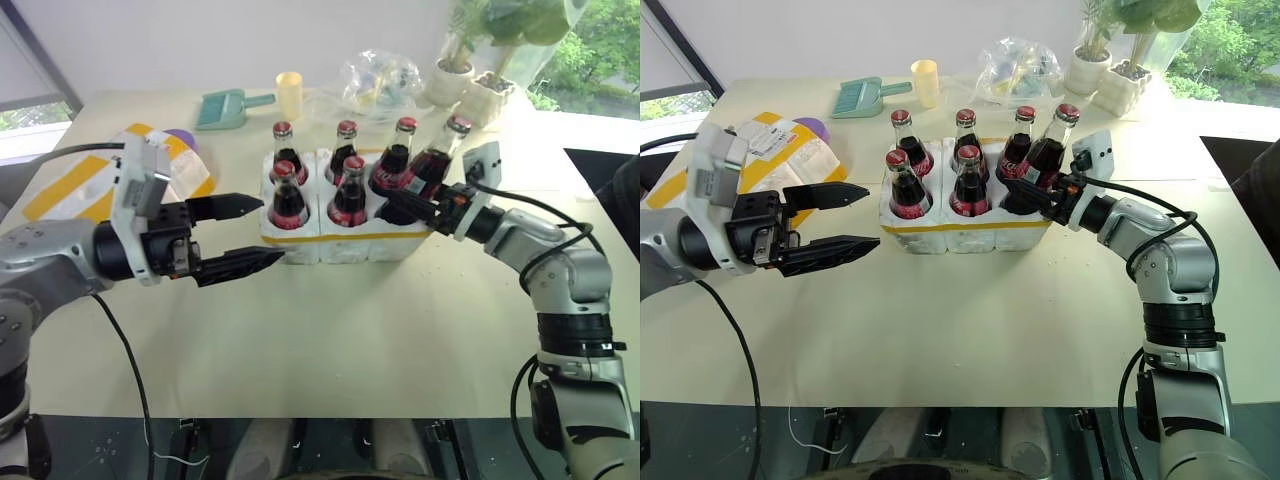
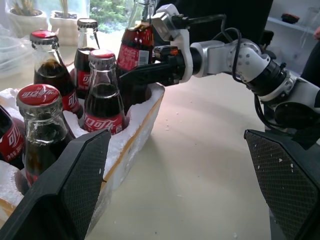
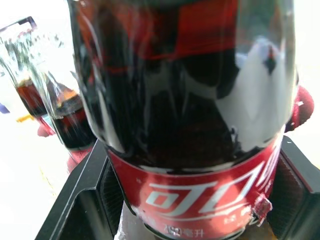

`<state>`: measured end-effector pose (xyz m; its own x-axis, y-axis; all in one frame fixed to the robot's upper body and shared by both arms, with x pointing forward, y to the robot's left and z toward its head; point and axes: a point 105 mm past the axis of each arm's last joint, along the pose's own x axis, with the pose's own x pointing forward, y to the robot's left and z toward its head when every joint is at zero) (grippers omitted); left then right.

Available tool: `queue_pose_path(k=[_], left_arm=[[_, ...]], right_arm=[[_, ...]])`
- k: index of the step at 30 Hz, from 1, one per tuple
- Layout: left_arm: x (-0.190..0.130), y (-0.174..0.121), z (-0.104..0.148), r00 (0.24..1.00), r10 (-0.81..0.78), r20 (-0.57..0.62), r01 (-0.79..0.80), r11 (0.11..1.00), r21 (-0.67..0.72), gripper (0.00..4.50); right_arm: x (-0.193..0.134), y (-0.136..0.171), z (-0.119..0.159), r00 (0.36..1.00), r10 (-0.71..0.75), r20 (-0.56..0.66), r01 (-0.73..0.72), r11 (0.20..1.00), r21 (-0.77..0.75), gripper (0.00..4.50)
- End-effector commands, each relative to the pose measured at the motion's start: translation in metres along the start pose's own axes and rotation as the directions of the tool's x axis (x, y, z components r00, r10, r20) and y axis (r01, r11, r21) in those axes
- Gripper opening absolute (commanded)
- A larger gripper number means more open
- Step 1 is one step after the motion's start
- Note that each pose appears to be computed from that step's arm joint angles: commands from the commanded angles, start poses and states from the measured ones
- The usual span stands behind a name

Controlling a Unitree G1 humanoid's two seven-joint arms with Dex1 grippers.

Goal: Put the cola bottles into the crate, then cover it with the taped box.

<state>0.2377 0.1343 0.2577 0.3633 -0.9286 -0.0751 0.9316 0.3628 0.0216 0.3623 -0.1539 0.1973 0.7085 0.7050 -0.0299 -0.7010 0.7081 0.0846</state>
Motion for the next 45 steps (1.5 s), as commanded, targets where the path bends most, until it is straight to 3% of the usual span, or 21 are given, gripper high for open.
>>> queue_pose_path(k=[1, 2, 10, 18, 20, 24, 27, 30, 32, 39, 45], left_arm=[[-0.004, 0.001, 0.006, 1.000, 0.024, 0.011, -0.024, 0.999, 0.044, 4.50], [-0.004, 0.002, 0.006, 1.000, 0.024, 0.010, -0.025, 0.999, 0.044, 4.50], [-0.009, 0.009, 0.001, 0.997, 0.079, -0.011, -0.079, 0.995, 0.060, 4.50], [-0.058, 0.035, -0.009, 0.900, 0.428, -0.086, -0.412, 0.897, 0.159, 4.50], [-0.081, 0.047, -0.022, 0.804, 0.572, -0.161, -0.532, 0.813, 0.235, 4.50], [-0.137, 0.064, -0.052, 0.503, 0.809, -0.304, -0.684, 0.588, 0.432, 4.50], [-0.163, 0.065, -0.064, 0.350, 0.872, -0.341, -0.657, 0.488, 0.575, 4.50], [-0.194, 0.067, -0.080, 0.141, 0.924, -0.355, -0.590, 0.366, 0.720, 4.50], [-0.205, 0.071, -0.091, 0.064, 0.935, -0.349, -0.554, 0.325, 0.767, 4.50], [-0.215, 0.098, -0.119, -0.030, 0.956, -0.290, -0.471, 0.242, 0.848, 4.50], [-0.212, 0.115, -0.145, -0.023, 0.959, -0.282, -0.432, 0.245, 0.868, 4.50]], right_arm=[[0.006, 0.015, 0.009, 0.999, 0.052, -0.012, -0.053, 0.990, -0.130, 4.11], [0.008, 0.019, 0.008, 0.998, 0.068, -0.017, -0.070, 0.988, -0.140, 4.45], [-0.003, 0.024, 0.028, 0.995, 0.098, -0.008, -0.098, 0.976, -0.194, 4.45], [-0.060, 0.032, 0.094, 0.968, 0.247, 0.051, -0.234, 0.956, -0.178, 4.45], [-0.075, 0.033, 0.099, 0.961, 0.276, 0.019, -0.269, 0.948, -0.168, 4.45], [-0.089, 0.038, 0.102, 0.947, 0.319, -0.028, -0.317, 0.926, -0.204, 4.45], [-0.088, 0.041, 0.102, 0.941, 0.338, -0.029, -0.338, 0.922, -0.189, 4.45], [-0.086, 0.053, 0.097, 0.910, 0.412, -0.049, -0.414, 0.893, -0.177, 4.45], [-0.088, 0.063, 0.092, 0.883, 0.465, -0.070, -0.470, 0.867, -0.164, 4.45], [-0.090, 0.081, 0.097, 0.842, 0.534, -0.073, -0.538, 0.825, -0.172, 4.45], [-0.097, 0.094, 0.104, 0.828, 0.554, -0.088, -0.559, 0.804, -0.202, 4.45]])
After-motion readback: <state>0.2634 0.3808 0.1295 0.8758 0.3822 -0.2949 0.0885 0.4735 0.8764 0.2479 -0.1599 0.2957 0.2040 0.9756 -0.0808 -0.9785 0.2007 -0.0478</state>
